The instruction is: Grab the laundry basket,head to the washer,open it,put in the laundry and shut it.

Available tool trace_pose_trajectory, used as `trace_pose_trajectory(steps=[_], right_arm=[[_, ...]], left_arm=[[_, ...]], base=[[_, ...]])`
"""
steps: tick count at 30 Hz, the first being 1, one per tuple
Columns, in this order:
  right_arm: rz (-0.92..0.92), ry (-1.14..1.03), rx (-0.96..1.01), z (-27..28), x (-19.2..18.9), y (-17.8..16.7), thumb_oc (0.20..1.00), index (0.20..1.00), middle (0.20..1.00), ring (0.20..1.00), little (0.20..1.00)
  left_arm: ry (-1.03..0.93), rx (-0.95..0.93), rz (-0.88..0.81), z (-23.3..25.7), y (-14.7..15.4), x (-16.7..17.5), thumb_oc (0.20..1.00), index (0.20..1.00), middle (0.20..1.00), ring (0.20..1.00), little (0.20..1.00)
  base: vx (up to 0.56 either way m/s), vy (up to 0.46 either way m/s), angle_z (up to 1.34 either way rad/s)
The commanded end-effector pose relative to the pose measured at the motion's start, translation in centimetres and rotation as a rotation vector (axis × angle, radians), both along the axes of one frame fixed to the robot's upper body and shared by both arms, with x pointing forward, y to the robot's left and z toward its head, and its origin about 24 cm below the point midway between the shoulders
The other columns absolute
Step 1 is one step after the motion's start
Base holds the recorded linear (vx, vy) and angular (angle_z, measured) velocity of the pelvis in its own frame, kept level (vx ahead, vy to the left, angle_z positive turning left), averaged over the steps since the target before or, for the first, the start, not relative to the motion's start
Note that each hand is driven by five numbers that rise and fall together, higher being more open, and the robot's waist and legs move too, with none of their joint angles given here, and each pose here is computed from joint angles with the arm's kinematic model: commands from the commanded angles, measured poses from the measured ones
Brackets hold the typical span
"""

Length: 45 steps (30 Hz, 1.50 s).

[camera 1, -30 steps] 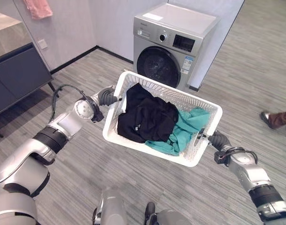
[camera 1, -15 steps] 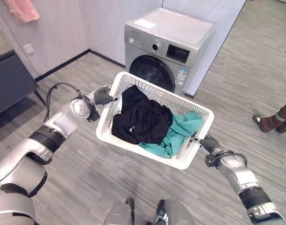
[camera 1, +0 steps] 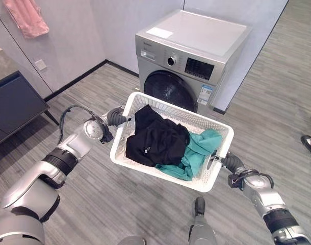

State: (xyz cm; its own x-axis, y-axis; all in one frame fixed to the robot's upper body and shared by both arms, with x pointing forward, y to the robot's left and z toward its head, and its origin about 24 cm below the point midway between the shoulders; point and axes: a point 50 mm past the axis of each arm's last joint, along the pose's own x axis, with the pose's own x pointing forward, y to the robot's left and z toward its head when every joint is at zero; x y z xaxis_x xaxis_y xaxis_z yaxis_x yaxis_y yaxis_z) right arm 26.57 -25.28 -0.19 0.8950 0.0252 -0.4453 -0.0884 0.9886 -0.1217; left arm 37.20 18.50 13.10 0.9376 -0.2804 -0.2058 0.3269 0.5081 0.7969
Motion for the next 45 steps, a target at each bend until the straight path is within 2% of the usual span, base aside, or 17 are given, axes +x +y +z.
trace_pose_trajectory(steps=[1, 6, 14, 23, 37, 38, 45], right_arm=[[-0.077, -0.307, -0.066, 7.8, 2.6, -4.0, 0.2, 0.2, 0.2, 0.2, 0.2], [-0.085, -0.36, -0.177, 10.1, 3.2, -4.9, 0.2, 0.2, 0.2, 0.2, 0.2], [-0.16, -0.355, -0.277, 11.2, 2.4, -7.7, 0.2, 0.2, 0.2, 0.2, 0.2], [-0.173, -0.317, -0.198, 8.5, 1.8, -6.8, 0.2, 0.2, 0.2, 0.2, 0.2], [-0.204, -0.236, -0.161, 5.7, 0.7, -6.6, 0.2, 0.2, 0.2, 0.2, 0.2], [-0.028, -0.018, -0.137, -1.3, -0.7, 0.0, 0.2, 0.2, 0.2, 0.2, 0.2], [-0.022, -0.012, -0.142, -1.4, -0.8, 0.0, 0.2, 0.2, 0.2, 0.2, 0.2]], left_arm=[[-0.184, -0.047, 0.001, 4.9, 1.1, 0.7, 0.2, 0.2, 0.2, 0.2, 0.2], [-0.195, -0.075, 0.069, 5.8, 3.1, 0.4, 0.2, 0.2, 0.2, 0.2, 0.2], [-0.225, -0.132, 0.065, 6.8, 2.7, 0.7, 0.2, 0.2, 0.2, 0.2, 0.2], [-0.234, -0.124, 0.059, 6.7, 2.5, 0.8, 0.2, 0.2, 0.2, 0.2, 0.2], [-0.175, -0.123, 0.114, 4.3, 4.9, -0.5, 0.2, 0.2, 0.2, 0.2, 0.2], [-0.229, -0.253, 0.259, -1.2, 3.3, -2.6, 0.2, 0.2, 0.2, 0.2, 0.2], [-0.227, -0.259, 0.252, -1.2, 3.0, -2.5, 0.2, 0.2, 0.2, 0.2, 0.2]], base=[[0.16, -0.233, 0.18], [0.13, -0.388, -0.14], [0.16, 0.027, -0.29], [0.13, 0.079, -0.02], [0.06, 0.049, 0.07], [0.0, 0.0, 0.0], [0.03, -0.004, 0.0]])
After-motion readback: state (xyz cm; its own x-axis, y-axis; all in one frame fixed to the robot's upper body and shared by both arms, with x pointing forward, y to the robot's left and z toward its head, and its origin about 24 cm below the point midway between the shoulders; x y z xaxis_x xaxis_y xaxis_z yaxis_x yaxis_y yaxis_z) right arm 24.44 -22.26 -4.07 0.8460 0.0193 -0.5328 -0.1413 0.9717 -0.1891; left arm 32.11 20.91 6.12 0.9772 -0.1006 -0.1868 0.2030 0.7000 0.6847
